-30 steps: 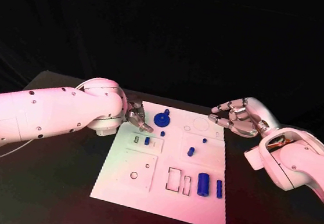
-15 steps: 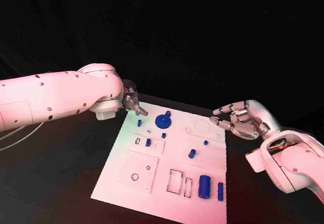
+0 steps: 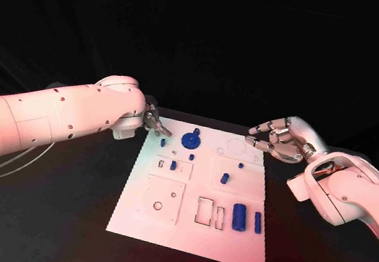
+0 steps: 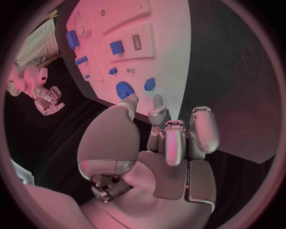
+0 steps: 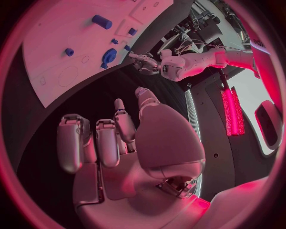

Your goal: Assemble the parts on the task board

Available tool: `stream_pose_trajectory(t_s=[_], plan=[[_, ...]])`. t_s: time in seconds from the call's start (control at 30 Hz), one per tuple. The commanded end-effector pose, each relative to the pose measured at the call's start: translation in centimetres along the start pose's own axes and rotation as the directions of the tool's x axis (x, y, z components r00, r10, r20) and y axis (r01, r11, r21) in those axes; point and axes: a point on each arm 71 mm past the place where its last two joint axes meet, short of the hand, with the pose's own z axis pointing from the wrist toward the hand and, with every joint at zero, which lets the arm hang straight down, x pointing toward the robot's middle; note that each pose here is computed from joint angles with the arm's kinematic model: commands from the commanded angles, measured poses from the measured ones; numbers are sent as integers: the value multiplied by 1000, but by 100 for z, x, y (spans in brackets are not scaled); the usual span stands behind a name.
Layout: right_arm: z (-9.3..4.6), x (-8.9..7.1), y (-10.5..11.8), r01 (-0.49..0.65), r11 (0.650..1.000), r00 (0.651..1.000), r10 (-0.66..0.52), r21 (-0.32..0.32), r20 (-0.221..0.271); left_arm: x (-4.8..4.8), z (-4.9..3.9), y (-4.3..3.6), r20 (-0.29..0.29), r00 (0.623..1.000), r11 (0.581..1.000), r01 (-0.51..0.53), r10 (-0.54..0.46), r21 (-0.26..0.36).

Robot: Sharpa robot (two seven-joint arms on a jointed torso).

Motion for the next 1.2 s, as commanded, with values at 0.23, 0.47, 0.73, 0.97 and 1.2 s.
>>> stream_pose_trajectory(t_s=[0.23,0.47,0.73,0.97,1.2], plan=[[2,26,11,0,1000,1000,0,-10,-17,48,35,-38,-34,999,1000,-18,19,3],[3,30,13,0,1000,1000,0,-11,-18,58,43,-43,-45,999,1000,-24,24,0],[4,33,15,-1,1000,1000,0,-12,-19,79,69,-47,-55,998,999,-32,31,-6],[5,38,18,-1,1000,1000,1,-13,-20,101,98,-47,-57,998,999,-39,38,-12],[6,41,15,-1,1000,1000,1,-12,-21,118,105,-60,-59,998,999,-38,37,-11]])
